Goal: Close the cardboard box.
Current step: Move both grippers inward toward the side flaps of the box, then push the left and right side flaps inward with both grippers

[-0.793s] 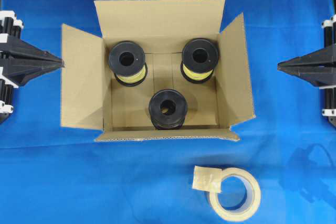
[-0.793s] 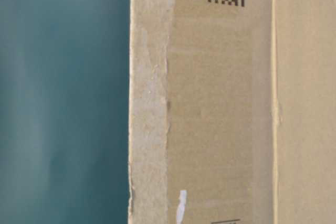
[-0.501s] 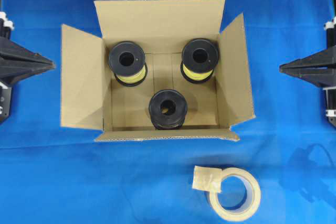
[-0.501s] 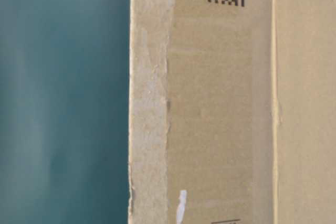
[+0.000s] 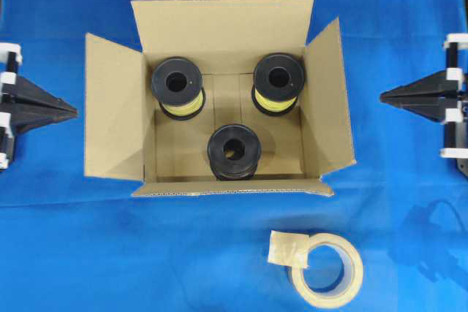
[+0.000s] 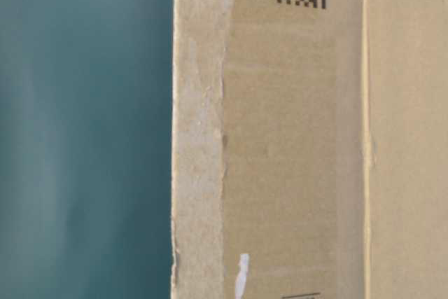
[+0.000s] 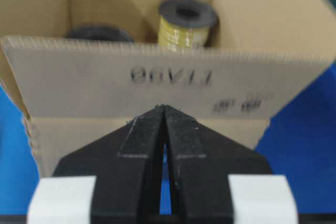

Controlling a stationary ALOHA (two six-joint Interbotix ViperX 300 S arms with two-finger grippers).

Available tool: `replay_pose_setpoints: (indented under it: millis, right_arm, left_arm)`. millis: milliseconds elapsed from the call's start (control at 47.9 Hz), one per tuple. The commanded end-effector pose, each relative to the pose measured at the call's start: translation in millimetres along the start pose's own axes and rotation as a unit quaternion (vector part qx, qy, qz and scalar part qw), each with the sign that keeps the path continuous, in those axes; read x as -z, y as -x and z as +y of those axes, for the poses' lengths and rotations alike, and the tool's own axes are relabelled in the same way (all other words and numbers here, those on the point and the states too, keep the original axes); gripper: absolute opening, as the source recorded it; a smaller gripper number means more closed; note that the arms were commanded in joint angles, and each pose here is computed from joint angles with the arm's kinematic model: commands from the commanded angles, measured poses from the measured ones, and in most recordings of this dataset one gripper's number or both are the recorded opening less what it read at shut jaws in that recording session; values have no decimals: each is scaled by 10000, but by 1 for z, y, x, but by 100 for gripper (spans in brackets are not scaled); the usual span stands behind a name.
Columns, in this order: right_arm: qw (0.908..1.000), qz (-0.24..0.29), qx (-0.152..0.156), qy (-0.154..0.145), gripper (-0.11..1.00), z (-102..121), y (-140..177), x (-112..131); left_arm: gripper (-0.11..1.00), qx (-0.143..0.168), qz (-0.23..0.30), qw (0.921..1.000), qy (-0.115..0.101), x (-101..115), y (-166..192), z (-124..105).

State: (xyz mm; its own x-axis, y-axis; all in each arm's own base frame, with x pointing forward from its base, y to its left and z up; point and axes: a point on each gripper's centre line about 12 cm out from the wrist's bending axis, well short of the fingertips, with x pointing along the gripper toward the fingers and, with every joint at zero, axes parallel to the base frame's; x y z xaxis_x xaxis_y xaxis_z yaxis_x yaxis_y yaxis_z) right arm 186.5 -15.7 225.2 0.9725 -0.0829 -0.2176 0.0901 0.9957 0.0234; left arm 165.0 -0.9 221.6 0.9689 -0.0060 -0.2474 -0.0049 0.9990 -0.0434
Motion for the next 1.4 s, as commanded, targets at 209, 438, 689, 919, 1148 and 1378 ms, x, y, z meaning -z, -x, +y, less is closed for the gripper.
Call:
replay_pose_setpoints:
  millis: [209,438,689,919,1148,1378]
  right_arm:
    - [9993,289,112,-213,0,-3,-23,29]
    - [9987,372,177,-304,0,-5,-30,38]
    - [9989,311,179,-295,0,-5,-36,32]
    - [9989,373,176,-224,0,-5,-65,20]
    - [9992,281,171,-209,0,-4,-97,-1]
    - [9992,297,177,-199,0,-4,-126,-9]
  left_arm:
    - [0,-35,267,9993,245,26,-10,2]
    - [0,-63,319,9990,310,32,-13,3]
    - [0,-120,54,9994,324,31,-25,5]
    - [0,-149,61,9996,252,21,-62,6]
    - [0,-306,91,9993,209,-6,-105,14]
    - [0,-412,123,9988,245,-17,-134,21]
